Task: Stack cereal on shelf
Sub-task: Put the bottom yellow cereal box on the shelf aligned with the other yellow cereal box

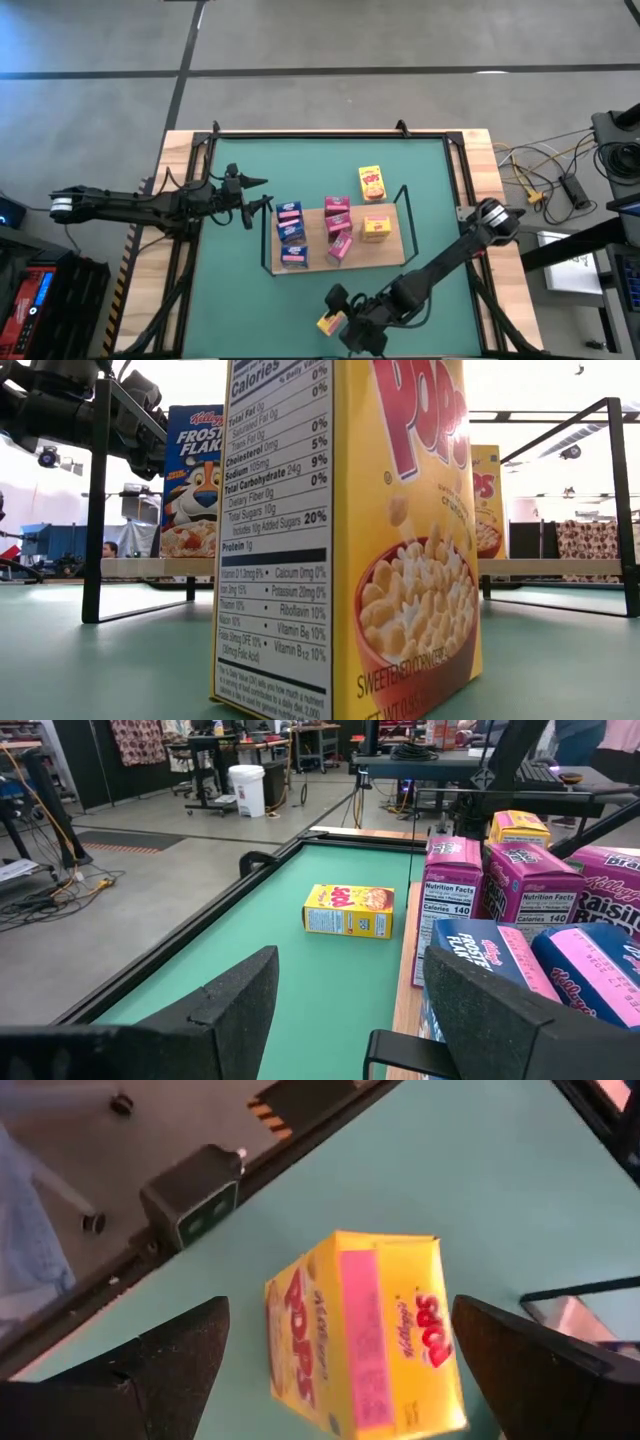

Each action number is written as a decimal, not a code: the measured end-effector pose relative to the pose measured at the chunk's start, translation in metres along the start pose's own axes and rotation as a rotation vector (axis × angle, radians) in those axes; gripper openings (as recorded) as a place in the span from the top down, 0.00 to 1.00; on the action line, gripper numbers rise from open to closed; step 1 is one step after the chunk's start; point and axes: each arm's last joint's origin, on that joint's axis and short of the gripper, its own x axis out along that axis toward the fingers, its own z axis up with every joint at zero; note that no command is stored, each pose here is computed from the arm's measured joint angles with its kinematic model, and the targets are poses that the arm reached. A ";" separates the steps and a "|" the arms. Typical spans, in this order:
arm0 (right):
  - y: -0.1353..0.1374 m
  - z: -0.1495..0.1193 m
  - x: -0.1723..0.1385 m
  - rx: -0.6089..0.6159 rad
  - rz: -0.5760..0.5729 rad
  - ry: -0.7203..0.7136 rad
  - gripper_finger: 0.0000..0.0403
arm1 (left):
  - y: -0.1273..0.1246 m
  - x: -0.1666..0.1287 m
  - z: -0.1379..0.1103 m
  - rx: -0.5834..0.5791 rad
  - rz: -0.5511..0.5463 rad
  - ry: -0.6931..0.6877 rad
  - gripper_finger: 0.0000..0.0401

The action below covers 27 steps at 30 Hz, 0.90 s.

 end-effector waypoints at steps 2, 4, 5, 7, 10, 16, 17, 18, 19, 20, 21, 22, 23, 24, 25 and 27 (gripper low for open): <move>-0.004 0.003 0.001 0.000 -0.010 -0.015 0.08 | 0.000 0.000 0.000 0.000 0.000 0.000 0.42; -0.009 0.004 0.002 0.009 -0.018 -0.024 0.08 | 0.000 0.000 0.000 0.000 0.000 0.000 0.42; -0.010 0.003 0.003 0.011 -0.017 -0.020 0.08 | 0.000 0.000 0.000 0.000 0.000 -0.001 0.42; -0.013 -0.001 0.006 0.028 0.006 -0.008 0.08 | 0.000 0.000 0.000 0.000 0.000 0.000 0.42; -0.020 -0.003 0.007 0.075 0.009 -0.015 0.08 | 0.000 0.000 0.000 0.000 0.000 0.000 0.42; -0.021 -0.012 0.011 0.119 0.028 0.004 0.08 | 0.000 0.000 0.000 0.000 0.000 0.000 0.42; -0.021 -0.013 0.011 0.123 0.031 0.006 0.08 | 0.000 0.000 0.000 0.000 0.000 0.000 0.42; -0.020 -0.014 0.012 0.129 0.032 0.009 0.08 | 0.000 0.000 0.000 0.000 0.000 0.000 0.42; -0.020 -0.014 0.012 0.136 0.034 0.012 0.08 | 0.000 0.000 0.000 0.000 0.000 0.000 0.42; -0.019 -0.015 0.013 0.140 0.037 0.014 0.08 | 0.000 0.000 0.000 0.000 0.000 0.000 0.42; -0.019 -0.016 0.013 0.146 0.038 0.017 0.08 | 0.000 0.000 0.000 0.000 0.000 0.000 0.42; -0.019 -0.017 0.013 0.148 0.039 0.019 0.08 | 0.000 0.000 0.000 0.000 0.000 0.000 0.42; -0.019 -0.017 0.014 0.146 0.043 0.020 0.08 | 0.000 0.000 0.000 0.000 0.000 0.000 0.42; -0.019 -0.018 0.014 0.140 0.046 0.022 0.08 | 0.000 0.000 0.000 0.000 0.000 0.000 0.42; -0.018 -0.018 0.014 0.130 0.051 0.023 0.09 | 0.000 0.000 0.000 0.000 0.000 0.000 0.42; -0.017 -0.020 0.015 0.111 0.070 0.023 0.11 | 0.000 0.000 0.000 0.000 0.000 0.000 0.42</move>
